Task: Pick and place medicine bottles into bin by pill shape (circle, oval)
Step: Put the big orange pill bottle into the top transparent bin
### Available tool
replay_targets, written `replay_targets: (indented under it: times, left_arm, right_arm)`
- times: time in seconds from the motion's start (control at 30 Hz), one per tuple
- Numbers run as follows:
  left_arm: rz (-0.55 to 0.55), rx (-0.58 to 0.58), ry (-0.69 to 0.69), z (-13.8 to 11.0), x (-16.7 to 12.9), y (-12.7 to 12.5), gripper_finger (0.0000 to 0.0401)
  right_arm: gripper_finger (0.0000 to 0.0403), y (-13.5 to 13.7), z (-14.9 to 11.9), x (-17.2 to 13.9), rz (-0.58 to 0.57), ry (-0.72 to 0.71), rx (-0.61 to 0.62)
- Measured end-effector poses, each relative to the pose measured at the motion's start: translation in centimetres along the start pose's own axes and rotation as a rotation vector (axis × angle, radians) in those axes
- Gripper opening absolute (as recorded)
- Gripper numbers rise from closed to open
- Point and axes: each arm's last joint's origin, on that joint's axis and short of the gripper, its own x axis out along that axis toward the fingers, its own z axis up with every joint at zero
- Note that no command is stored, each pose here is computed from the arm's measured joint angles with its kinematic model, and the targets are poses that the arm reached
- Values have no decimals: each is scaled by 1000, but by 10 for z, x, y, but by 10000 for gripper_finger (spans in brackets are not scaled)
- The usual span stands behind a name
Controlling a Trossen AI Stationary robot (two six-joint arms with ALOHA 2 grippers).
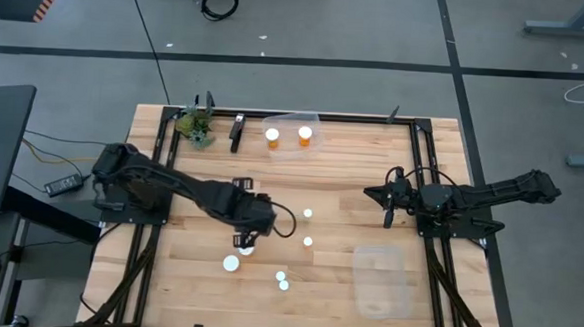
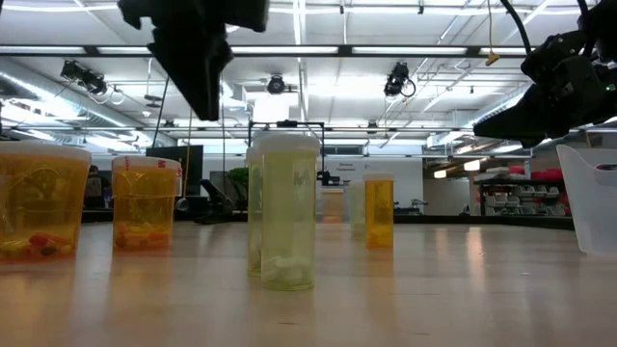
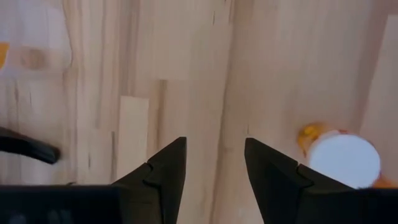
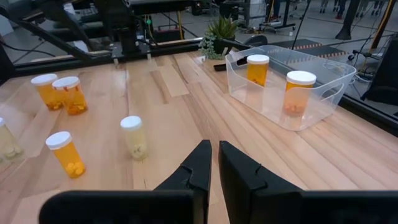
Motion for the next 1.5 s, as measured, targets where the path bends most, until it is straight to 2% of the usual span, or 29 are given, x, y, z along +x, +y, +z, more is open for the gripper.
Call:
replay_targets:
  times: [0.27, 0.63, 0.9, 1.03, 1.33, 1.5]
  left_arm:
    - [-39, -64, -20, -23, -20, -26, 171]
    - [-192, -202, 85, -45, -34, -61, 172]
    - [-204, -354, 120, -56, -38, -81, 174]
    - [-202, -399, 153, -61, -35, -90, 205]
    - [-163, -408, 242, -58, -9, -104, 316]
    - [-143, -390, 242, -54, -1, -104, 350]
  right_arm:
    - [37, 0, 0, 0, 0, -1, 0]
    - [37, 0, 0, 0, 0, -1, 1]
    - [37, 0, 0, 0, 0, -1, 1]
    - [37, 0, 0, 0, 0, -2, 1]
    - [37, 0, 0, 0, 0, 1, -1]
    - [37, 0, 0, 0, 0, 3, -1]
